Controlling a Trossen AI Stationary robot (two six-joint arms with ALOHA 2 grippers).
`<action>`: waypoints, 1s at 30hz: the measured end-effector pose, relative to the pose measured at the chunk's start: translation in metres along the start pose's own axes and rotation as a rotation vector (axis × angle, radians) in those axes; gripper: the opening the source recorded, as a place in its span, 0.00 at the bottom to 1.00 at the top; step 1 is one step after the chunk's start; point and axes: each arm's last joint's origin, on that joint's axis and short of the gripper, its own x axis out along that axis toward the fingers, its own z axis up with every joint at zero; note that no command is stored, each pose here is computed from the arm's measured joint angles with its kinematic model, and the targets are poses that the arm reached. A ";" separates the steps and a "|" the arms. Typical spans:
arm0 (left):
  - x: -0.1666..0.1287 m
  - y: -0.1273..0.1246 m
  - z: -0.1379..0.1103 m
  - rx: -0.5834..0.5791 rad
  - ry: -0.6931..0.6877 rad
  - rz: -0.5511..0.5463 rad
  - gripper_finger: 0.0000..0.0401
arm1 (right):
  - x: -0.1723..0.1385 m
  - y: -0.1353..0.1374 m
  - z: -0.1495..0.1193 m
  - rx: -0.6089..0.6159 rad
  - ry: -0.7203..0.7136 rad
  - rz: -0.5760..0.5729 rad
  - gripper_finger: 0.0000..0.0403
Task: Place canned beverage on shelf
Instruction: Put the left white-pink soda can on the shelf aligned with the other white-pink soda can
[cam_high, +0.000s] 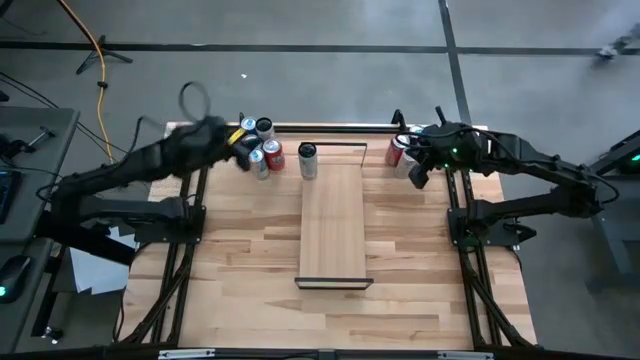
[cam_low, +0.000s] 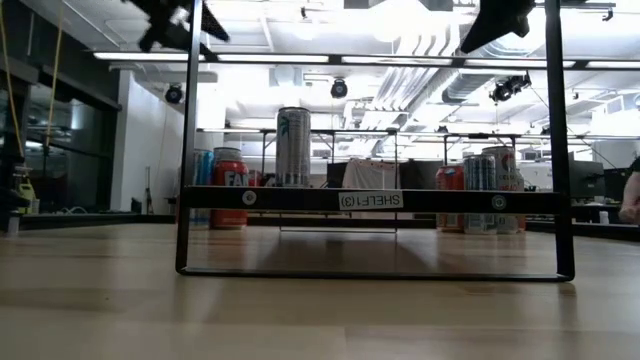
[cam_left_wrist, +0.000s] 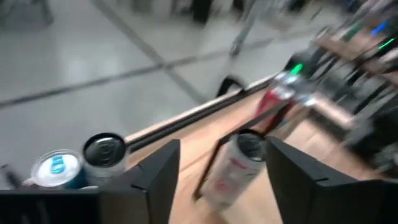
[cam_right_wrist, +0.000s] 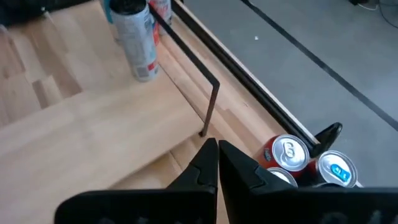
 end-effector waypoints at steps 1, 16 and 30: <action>0.009 0.000 0.007 0.006 0.049 0.026 0.54 | 0.000 0.000 0.000 -0.010 0.002 0.008 0.00; 0.127 0.040 0.052 -0.038 0.473 0.287 0.69 | 0.000 0.000 -0.001 -0.003 0.019 0.030 0.00; 0.186 0.078 0.020 -0.105 0.663 0.425 0.69 | 0.001 0.001 0.001 0.110 0.002 0.022 0.00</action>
